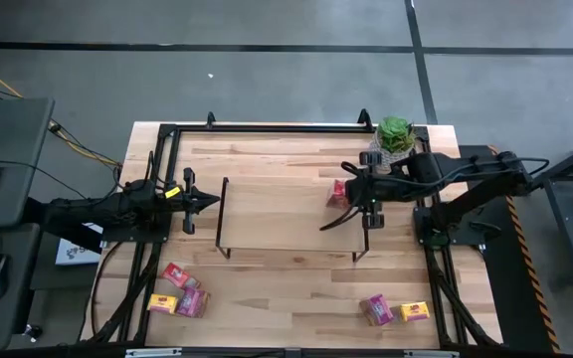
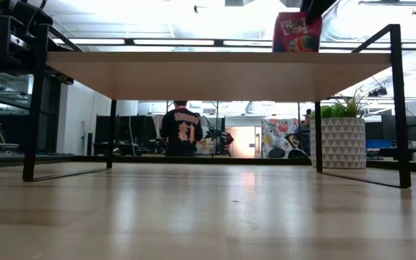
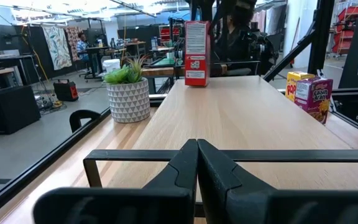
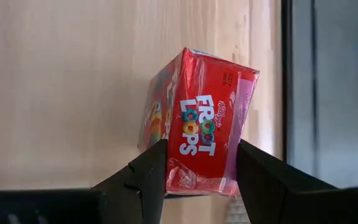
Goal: Stack cereal on shelf
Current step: Put the right red cereal box on the shelf
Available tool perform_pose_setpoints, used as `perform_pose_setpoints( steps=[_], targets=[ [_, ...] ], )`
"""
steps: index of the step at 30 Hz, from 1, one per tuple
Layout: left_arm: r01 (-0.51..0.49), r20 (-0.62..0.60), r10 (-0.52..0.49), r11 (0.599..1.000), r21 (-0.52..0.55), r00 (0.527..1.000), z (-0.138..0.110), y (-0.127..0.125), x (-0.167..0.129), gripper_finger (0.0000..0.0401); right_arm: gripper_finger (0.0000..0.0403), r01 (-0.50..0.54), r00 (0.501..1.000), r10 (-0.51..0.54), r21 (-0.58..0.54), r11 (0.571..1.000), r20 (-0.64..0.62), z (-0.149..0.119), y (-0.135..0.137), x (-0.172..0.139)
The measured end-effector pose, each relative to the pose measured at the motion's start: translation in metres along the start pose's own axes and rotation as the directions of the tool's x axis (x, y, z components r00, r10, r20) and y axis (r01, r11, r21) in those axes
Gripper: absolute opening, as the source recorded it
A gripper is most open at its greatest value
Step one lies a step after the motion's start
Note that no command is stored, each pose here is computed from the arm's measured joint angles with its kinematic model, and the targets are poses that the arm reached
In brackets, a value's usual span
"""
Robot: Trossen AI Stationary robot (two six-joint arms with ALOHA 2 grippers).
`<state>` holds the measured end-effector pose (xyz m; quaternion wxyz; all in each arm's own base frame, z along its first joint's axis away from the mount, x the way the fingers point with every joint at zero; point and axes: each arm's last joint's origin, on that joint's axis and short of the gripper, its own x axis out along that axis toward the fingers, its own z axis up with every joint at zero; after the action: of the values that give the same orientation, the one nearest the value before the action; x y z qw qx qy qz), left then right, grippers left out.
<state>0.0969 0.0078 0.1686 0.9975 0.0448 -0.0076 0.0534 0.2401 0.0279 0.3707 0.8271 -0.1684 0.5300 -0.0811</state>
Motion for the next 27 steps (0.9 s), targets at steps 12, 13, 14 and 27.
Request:
perform_pose_setpoints(
  steps=[12,13,14,27],
  targets=[
    [0.0,0.0,0.0,1.0,0.0,1.0,0.0,0.0,0.0,0.0003,0.0161,0.032,0.999,-0.033,-0.038,0.999,-0.022,-0.002,-0.007,0.003],
    [0.0,0.0,0.0,1.0,0.0,1.0,0.0,0.0,0.0,0.0003,0.0161,0.031,0.999,-0.032,-0.04,0.999,-0.028,-0.002,-0.008,0.003],
    [0.0,0.0,0.0,1.0,0.0,1.0,0.0,0.0,0.0,0.0003,0.0161,0.028,0.999,-0.029,-0.039,0.999,-0.033,-0.003,-0.009,0.003],
    [0.0,0.0,0.0,1.0,0.0,1.0,0.0,0.0,0.0,0.0003,0.0161,-0.004,1.0,0.003,-0.081,0.997,-0.019,-0.002,-0.011,0.004]
  ],
)
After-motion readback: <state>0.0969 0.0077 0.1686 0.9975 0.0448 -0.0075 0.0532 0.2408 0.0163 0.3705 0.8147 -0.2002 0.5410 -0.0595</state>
